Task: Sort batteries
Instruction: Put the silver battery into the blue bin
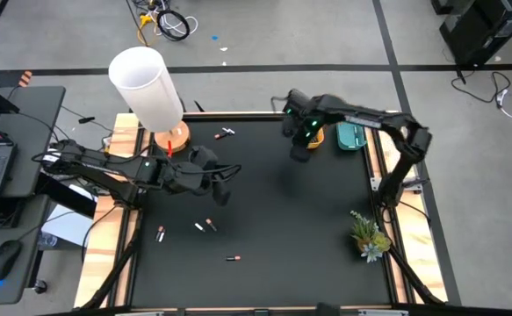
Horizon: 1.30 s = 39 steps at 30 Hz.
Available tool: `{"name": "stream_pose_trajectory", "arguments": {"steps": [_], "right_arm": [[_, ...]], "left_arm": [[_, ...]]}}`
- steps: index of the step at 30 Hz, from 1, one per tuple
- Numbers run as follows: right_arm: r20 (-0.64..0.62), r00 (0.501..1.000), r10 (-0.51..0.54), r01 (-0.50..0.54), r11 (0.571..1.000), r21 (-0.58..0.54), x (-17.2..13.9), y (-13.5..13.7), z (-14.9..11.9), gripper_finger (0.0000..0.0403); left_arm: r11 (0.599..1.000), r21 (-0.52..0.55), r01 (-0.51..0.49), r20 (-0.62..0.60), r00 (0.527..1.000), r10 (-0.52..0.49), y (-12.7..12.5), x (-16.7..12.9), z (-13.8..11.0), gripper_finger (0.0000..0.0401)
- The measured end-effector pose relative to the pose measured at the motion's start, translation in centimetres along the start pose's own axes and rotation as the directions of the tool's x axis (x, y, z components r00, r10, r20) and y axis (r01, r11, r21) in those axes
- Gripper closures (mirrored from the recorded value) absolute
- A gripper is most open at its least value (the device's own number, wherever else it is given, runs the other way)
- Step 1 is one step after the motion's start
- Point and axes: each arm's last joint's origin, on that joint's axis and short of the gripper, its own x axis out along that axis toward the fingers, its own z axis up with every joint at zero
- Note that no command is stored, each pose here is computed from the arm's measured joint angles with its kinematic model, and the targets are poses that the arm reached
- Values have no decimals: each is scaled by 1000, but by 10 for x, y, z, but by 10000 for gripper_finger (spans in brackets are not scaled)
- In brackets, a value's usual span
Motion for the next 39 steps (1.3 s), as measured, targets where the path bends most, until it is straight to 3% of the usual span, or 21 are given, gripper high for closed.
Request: {"name": "stream_pose_trajectory", "arguments": {"steps": [5, 11, 14, 19, 30, 34, 39], "right_arm": [[-4, 991, -131, 129, 968, 215, -33, -46, -25, 387], [-145, 944, -298, 330, 815, 476, -55, -101, -67, 387], [-241, 931, -276, 364, 763, 534, -60, -118, -88, 387], [-327, 921, -213, 374, 723, 581, -62, -133, -114, 387], [-352, 915, -195, 370, 755, 542, -46, -128, -116, 258], [-311, 928, -203, 347, 776, 527, -44, -125, -109, 249], [-95, 967, -235, 252, 859, 446, -49, -101, -80, 255]], "left_arm": [[1000, -6, 0, 0, 1000, 0, 0, 0, 0, 270], [997, -82, 3, -1, 1000, -4, 0, 0, 0, 270], [994, -107, 11, -7, 1000, -12, 0, 0, 0, 270], [994, -104, 14, -10, 1000, -15, -1, 0, 0, 270], [991, -131, 7, -11, 1000, -8, 1, 1, 0, 270], [991, -132, 4, -14, 1000, -6, 1, 1, 0, 270], [994, -107, -2, -23, 1000, 0, 2, 1, -1, 270]]}}
